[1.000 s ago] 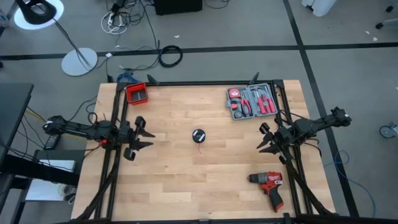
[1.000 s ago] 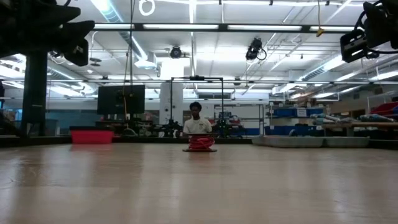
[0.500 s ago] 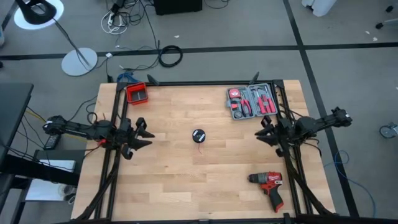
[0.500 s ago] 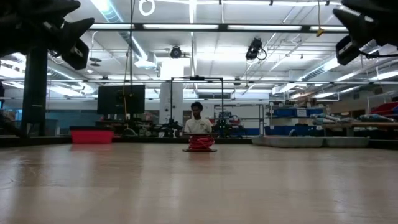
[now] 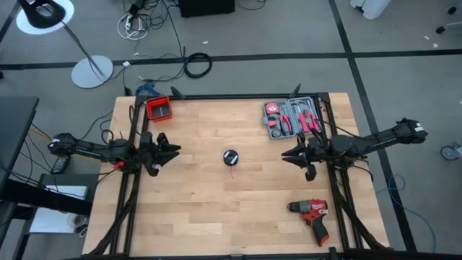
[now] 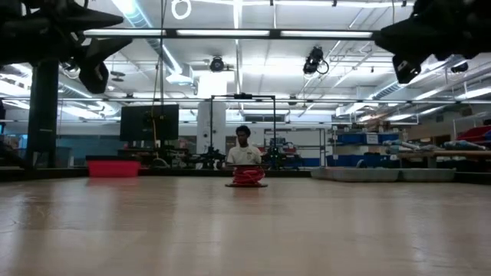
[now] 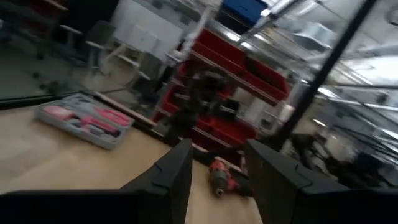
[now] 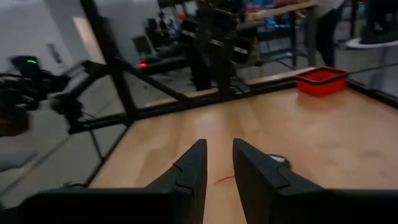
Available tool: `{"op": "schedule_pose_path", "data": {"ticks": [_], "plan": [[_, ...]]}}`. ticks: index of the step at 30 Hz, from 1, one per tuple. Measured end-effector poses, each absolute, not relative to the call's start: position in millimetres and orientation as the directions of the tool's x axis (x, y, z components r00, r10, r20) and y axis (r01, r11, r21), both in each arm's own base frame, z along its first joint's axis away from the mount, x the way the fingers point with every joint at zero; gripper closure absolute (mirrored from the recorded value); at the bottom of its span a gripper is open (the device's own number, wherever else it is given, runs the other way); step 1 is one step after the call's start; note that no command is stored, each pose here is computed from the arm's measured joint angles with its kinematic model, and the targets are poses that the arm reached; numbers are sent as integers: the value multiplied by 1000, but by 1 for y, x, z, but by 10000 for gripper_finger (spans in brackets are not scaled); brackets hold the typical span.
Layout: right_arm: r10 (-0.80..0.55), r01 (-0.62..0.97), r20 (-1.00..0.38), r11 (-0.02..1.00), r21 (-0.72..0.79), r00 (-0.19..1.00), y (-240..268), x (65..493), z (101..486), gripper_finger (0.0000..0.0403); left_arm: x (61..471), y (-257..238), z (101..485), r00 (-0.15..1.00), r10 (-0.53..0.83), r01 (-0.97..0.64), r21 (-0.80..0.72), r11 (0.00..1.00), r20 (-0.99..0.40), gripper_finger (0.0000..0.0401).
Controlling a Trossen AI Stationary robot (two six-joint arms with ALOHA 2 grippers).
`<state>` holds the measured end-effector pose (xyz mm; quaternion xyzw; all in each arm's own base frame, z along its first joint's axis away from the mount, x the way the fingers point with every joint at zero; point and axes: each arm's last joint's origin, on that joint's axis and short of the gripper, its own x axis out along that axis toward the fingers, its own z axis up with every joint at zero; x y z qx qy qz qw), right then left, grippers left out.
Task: Coil cords
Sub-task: Uncoil the red wire from the black spool
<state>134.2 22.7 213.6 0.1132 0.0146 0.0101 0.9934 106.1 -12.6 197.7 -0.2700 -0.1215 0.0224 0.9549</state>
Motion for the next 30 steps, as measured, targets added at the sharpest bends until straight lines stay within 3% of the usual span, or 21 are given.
{"op": "schedule_pose_path", "data": {"ticks": [4, 13, 24, 30], "plan": [[-28, 40, -62, 980, 194, 998, 16, 150, 226, 324, 112, -11, 208, 962, 202, -74, -535, 842, 185, 249], [-6, 26, -251, 997, 76, 968, 2, 195, 236, 324, 136, -15, 226, 972, 223, -163, -469, 868, 74, 249], [0, -55, -422, 991, -119, 907, -5, 247, 220, 324, 182, -24, 250, 964, 237, -265, -336, 904, -123, 249], [-6, -157, -466, 938, -309, 885, -3, 264, 201, 316, 205, -28, 250, 946, 247, -292, -224, 930, -210, 249]]}}
